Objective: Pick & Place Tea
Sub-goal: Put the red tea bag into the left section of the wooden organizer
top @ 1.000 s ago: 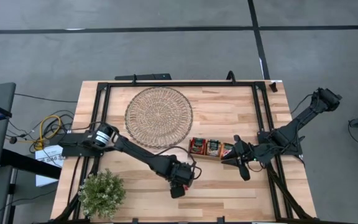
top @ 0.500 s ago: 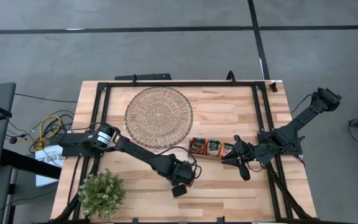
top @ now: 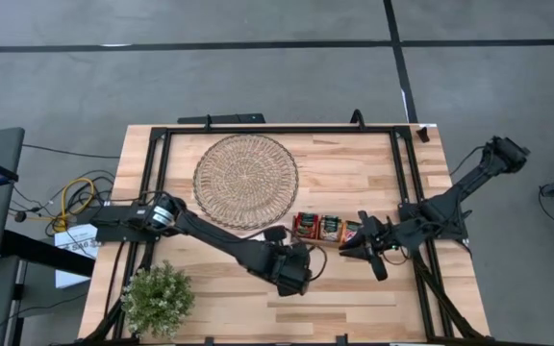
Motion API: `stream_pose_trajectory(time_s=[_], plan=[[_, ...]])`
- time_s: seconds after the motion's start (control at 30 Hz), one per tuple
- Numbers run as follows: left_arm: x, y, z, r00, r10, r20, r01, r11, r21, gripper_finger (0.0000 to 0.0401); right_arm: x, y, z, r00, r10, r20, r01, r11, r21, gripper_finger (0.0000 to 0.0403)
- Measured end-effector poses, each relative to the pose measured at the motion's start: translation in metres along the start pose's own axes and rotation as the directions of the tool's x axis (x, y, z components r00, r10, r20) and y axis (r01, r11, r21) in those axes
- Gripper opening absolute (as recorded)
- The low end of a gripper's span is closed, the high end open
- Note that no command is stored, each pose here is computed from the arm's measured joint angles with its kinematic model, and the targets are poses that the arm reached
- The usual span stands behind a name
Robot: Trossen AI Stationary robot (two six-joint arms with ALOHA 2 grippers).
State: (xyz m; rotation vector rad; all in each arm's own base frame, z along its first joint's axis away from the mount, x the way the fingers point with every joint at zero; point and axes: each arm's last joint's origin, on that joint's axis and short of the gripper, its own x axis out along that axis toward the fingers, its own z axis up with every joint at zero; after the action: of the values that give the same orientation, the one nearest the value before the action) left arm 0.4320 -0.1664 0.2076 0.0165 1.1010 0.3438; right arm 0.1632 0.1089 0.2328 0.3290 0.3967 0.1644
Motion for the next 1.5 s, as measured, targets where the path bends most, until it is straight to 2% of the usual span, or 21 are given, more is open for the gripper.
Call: stream_pose_trajectory(time_s=[0.2, 0.33, 0.47, 0.63, 0.73, 0.87, 1.03, 1.23, 1.5], plan=[[-0.031, 0.005, 0.027, 0.976, 0.11, 0.186, -0.126, 0.989, 0.078, 0.0, 0.017, -0.004, 0.001, 0.997, 0.075, -0.037, -0.073, 0.997, 0.033, 0.0078], [-0.041, 0.009, 0.035, 0.951, 0.177, 0.254, -0.21, 0.972, 0.109, 0.0, 0.031, -0.009, 0.002, 0.991, 0.12, -0.054, -0.117, 0.991, 0.066, 0.0105], [-0.042, 0.008, 0.036, 0.948, 0.173, 0.269, -0.216, 0.967, 0.138, 0.0, 0.04, -0.016, 0.006, 0.989, 0.141, -0.036, -0.137, 0.986, 0.09, 0.0139], [-0.043, 0.006, 0.036, 0.944, 0.179, 0.276, -0.225, 0.964, 0.145, 0.0, 0.048, -0.03, 0.008, 0.996, 0.079, -0.032, -0.073, 0.986, 0.148, 0.0176], [-0.043, 0.005, 0.036, 0.942, 0.18, 0.282, -0.227, 0.963, 0.145, 0.0, 0.053, -0.037, 0.008, 0.998, 0.045, -0.036, -0.038, 0.984, 0.175, 0.0189], [-0.044, 0.003, 0.035, 0.943, 0.176, 0.284, -0.225, 0.963, 0.151, 0.0, 0.057, -0.043, 0.011, 0.998, 0.061, -0.029, -0.054, 0.978, 0.2, 0.0197], [-0.045, 0.004, 0.035, 0.942, 0.176, 0.285, -0.225, 0.963, 0.15, 0.0, 0.06, -0.048, 0.014, 0.999, 0.054, -0.004, -0.052, 0.974, 0.22, 0.019], [-0.045, 0.004, 0.035, 0.942, 0.176, 0.285, -0.225, 0.963, 0.15, 0.0, 0.061, -0.051, 0.016, 0.999, 0.04, 0.006, -0.04, 0.972, 0.23, 0.0164], [-0.045, 0.004, 0.036, 0.941, 0.172, 0.291, -0.228, 0.959, 0.169, 0.0, 0.06, -0.051, 0.016, 0.999, 0.042, 0.005, -0.042, 0.968, 0.247, 0.0089]])
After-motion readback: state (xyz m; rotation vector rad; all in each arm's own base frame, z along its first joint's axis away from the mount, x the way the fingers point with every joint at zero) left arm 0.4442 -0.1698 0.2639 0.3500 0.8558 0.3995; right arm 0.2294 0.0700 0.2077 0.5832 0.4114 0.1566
